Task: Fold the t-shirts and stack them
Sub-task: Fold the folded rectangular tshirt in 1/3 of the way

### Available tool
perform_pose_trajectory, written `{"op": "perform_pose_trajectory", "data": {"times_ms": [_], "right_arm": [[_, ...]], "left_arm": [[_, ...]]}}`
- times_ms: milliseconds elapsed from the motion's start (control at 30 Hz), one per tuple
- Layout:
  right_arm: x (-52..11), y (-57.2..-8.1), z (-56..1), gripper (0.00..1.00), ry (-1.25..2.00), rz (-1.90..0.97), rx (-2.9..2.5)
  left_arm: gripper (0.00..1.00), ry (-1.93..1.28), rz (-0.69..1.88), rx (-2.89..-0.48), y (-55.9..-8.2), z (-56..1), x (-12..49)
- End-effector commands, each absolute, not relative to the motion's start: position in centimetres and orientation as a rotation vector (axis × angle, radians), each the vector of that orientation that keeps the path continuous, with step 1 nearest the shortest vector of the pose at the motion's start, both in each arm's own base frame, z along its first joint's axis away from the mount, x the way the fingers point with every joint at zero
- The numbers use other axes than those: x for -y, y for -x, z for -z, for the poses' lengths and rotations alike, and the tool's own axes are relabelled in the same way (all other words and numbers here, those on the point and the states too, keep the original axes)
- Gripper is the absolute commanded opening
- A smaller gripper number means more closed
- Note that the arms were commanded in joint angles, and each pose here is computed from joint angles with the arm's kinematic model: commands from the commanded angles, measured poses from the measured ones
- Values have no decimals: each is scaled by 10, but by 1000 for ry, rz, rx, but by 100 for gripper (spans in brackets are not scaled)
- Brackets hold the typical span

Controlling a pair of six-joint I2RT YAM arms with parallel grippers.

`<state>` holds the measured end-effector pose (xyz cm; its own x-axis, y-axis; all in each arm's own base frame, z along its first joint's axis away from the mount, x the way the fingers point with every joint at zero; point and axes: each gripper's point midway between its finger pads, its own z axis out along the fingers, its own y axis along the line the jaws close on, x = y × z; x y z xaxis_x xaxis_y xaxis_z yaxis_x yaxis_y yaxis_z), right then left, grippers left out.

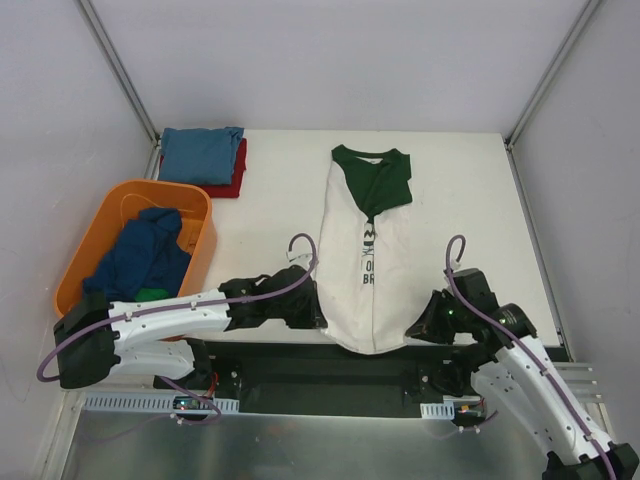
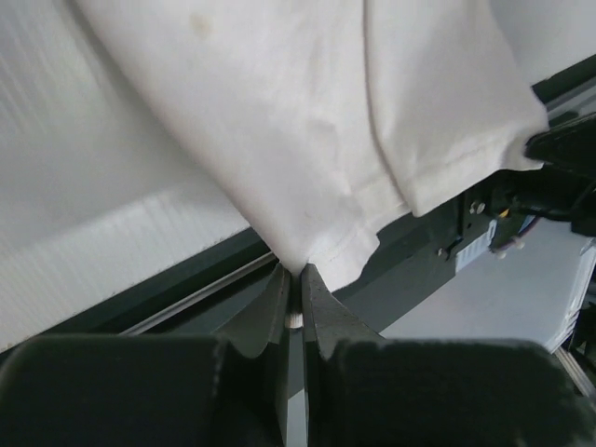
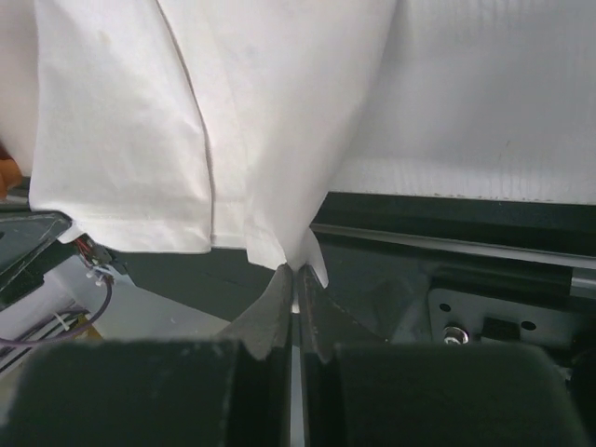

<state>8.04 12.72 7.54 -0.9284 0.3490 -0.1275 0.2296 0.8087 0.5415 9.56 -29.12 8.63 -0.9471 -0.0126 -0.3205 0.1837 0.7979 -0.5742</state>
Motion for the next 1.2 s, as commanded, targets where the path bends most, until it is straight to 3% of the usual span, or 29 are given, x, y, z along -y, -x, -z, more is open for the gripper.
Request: {"op": "perform_pose_trajectory", "data": {"times_ms": [0,633,1167], "right_arm": [[-129,-126,-115,1,-379,-719,-2634],[-131,-294,-183,1,-343,-584,-2473],[-125,-388,-152,1,-407,-681,-2531]], "left_arm": [[0,-107,891,-2547,-138,-119,305],[0,9,867,-2473,-290,-153,309],[0,41,918,-2509,-389,-131,307]]}}
